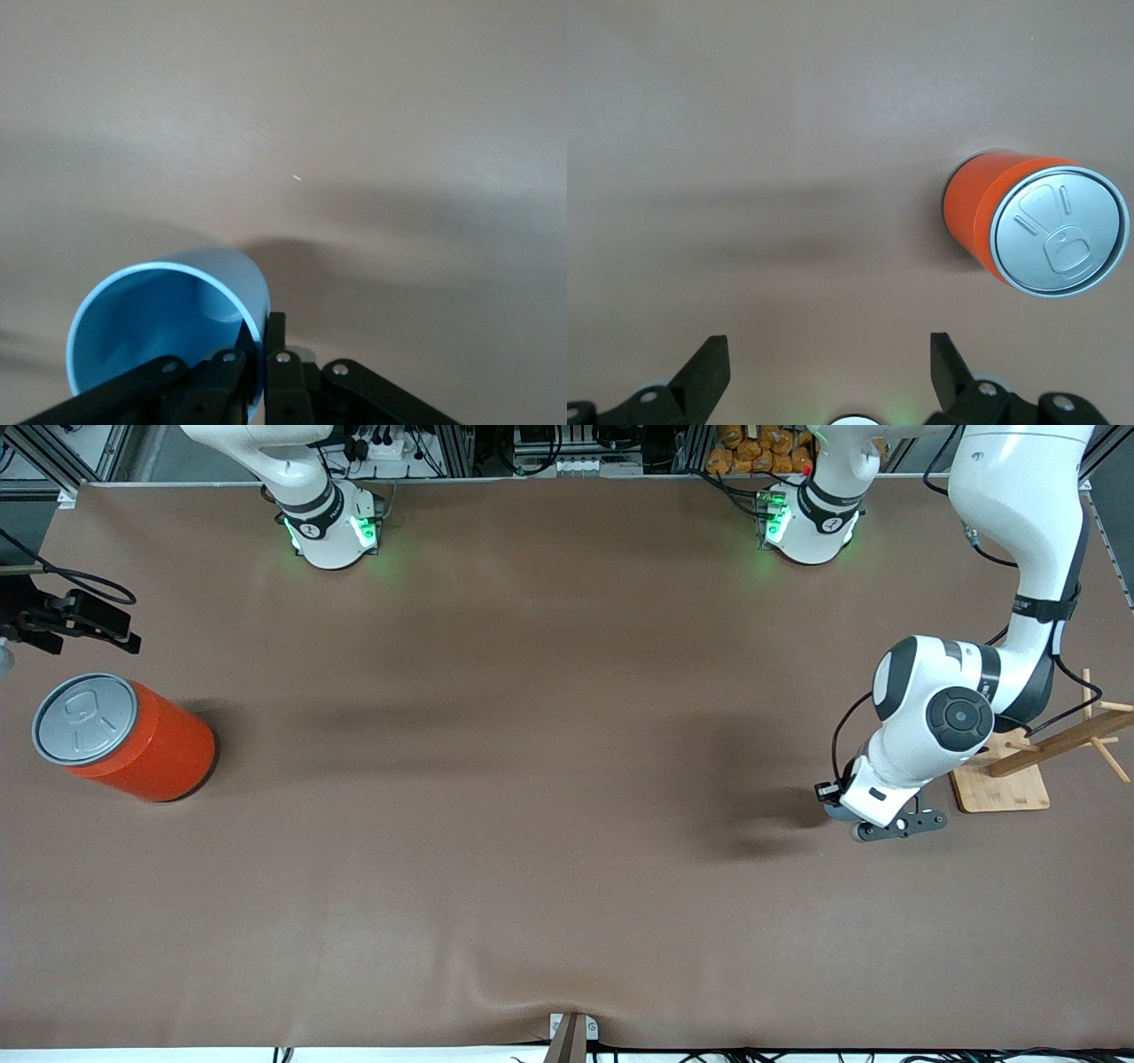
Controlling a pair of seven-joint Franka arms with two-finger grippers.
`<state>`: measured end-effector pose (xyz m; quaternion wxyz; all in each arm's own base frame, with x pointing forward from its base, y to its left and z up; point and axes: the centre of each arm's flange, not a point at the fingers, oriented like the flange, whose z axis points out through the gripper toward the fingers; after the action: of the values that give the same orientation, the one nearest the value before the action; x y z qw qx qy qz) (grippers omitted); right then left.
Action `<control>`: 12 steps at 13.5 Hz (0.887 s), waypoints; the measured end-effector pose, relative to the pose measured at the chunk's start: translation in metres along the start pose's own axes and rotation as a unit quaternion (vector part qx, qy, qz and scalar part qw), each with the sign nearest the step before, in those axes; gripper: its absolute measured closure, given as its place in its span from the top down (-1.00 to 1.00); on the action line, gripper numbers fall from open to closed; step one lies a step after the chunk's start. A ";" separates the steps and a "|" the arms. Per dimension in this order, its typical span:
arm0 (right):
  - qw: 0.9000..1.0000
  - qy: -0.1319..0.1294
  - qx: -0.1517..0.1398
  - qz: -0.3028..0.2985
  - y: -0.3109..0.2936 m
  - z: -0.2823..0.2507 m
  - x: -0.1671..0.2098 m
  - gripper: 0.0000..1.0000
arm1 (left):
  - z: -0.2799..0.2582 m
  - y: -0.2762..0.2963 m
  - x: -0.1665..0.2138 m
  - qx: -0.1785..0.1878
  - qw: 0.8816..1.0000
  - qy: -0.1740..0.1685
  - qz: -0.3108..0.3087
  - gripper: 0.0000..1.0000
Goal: Flip cup
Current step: 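Lift the cup with the left gripper and rotate it opening up, then set the cup upright on the table and open the left gripper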
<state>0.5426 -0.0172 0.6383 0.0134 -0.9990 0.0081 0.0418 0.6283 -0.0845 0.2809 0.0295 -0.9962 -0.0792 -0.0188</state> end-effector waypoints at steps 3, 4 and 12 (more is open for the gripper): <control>1.000 0.000 0.000 0.000 0.000 0.000 0.000 1.00 | 0.016 -0.019 0.006 0.001 1.000 -0.003 -0.014 -0.89; 1.000 0.000 0.000 0.000 0.000 0.000 0.000 1.00 | 0.020 -0.019 0.005 0.001 1.000 -0.005 -0.015 -0.89; 1.000 -0.001 0.000 -0.001 -0.001 0.001 0.001 1.00 | -0.020 -0.029 0.028 -0.009 0.999 0.038 -0.036 0.45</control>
<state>0.5434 -0.0165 0.6369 0.0134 -0.9990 0.0075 0.0426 0.6503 -0.0526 0.3033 0.0223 -0.9916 -0.1137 -0.0580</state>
